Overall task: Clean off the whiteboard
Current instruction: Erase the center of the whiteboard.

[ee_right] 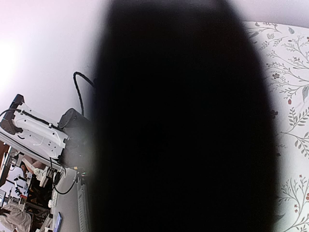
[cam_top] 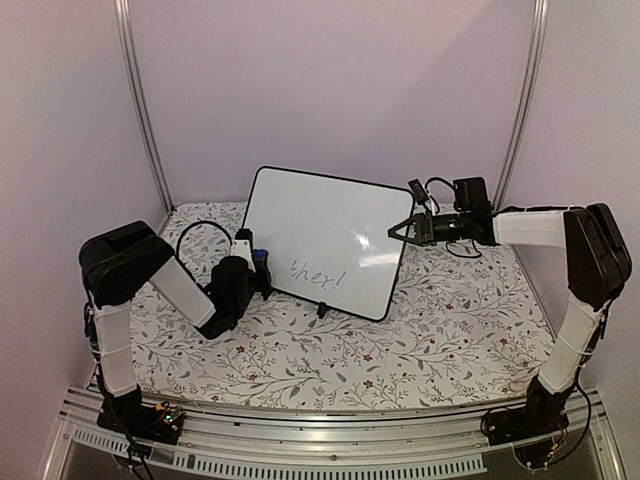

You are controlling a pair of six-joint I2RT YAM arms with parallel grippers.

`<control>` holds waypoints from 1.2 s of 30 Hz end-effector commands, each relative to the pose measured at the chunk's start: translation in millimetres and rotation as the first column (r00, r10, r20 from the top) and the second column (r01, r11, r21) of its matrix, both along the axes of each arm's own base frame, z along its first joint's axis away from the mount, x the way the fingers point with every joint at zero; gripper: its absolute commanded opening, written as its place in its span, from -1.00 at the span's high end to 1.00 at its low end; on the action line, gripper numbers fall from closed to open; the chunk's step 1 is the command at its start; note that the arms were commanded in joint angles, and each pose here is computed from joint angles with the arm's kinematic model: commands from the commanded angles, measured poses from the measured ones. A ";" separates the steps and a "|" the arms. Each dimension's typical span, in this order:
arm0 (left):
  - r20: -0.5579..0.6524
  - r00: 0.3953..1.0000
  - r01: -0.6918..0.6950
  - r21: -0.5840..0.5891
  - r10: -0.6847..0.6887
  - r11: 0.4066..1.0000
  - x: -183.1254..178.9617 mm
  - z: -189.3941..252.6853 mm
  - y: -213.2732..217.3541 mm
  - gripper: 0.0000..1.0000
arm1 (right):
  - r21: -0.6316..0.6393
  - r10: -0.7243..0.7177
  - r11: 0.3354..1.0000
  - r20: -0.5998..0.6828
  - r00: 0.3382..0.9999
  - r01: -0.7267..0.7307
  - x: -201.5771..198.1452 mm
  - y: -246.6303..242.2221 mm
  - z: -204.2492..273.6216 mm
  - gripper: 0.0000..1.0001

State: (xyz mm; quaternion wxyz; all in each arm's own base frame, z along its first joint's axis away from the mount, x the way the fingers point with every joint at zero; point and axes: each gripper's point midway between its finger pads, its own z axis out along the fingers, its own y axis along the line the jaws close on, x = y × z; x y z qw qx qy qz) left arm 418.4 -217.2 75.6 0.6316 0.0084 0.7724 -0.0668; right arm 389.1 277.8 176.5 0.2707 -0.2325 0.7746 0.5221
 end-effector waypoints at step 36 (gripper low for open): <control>-0.132 0.977 0.169 0.011 -0.166 0.986 -23.4 -42.5 -51.4 1.00 | -0.032 0.103 0.993 -0.239 0.966 -0.114 -47.3 12.9 -48.7 0.99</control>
